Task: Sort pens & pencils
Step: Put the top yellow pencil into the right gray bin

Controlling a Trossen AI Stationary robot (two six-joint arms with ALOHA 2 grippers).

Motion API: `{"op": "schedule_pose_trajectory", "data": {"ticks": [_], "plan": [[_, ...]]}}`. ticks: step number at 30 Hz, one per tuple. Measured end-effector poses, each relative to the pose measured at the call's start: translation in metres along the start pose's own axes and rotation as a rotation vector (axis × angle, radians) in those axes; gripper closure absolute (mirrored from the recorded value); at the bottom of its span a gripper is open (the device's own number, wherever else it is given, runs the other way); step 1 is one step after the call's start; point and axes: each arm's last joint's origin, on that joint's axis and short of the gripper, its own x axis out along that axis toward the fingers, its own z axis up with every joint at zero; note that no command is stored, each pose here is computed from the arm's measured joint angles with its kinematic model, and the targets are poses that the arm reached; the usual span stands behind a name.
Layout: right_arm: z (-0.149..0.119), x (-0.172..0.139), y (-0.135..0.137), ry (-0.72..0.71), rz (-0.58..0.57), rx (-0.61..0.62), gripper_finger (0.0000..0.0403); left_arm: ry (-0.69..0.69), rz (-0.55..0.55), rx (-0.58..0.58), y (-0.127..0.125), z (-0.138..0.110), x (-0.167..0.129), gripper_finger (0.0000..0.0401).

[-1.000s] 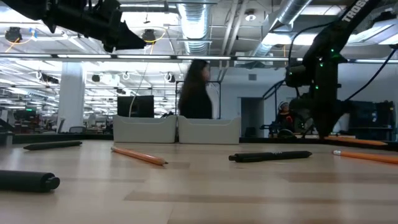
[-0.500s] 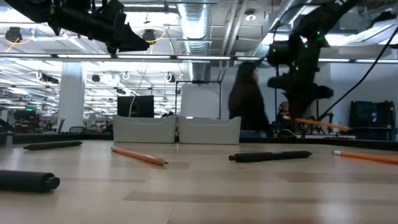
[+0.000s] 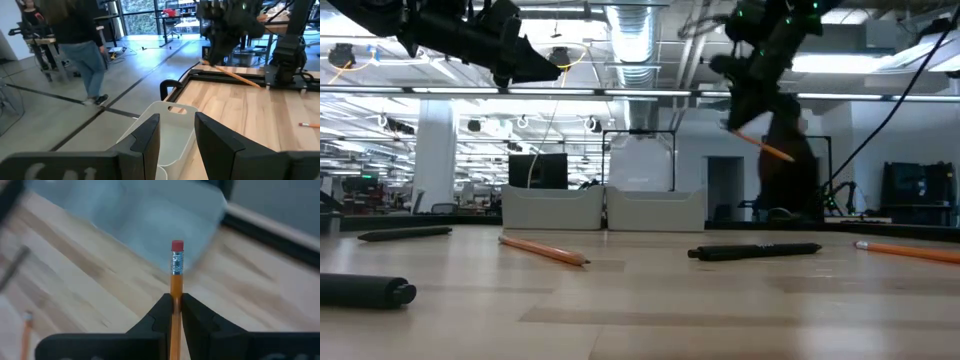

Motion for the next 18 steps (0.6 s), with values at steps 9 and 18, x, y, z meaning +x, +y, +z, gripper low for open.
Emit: {"op": "schedule_pose_trajectory", "data": {"ticks": [9, 18], "plan": [[0.033, -0.011, 0.007, -0.250, 0.069, -0.101, 0.0344, 0.000, -0.007, 0.000, 0.000, 0.000, 0.000, 0.0287], [0.060, 0.017, 0.008, -0.268, 0.039, -0.219, 0.0344, -0.001, -0.021, -0.017, -0.001, 0.000, 0.000, 0.0287]]}}
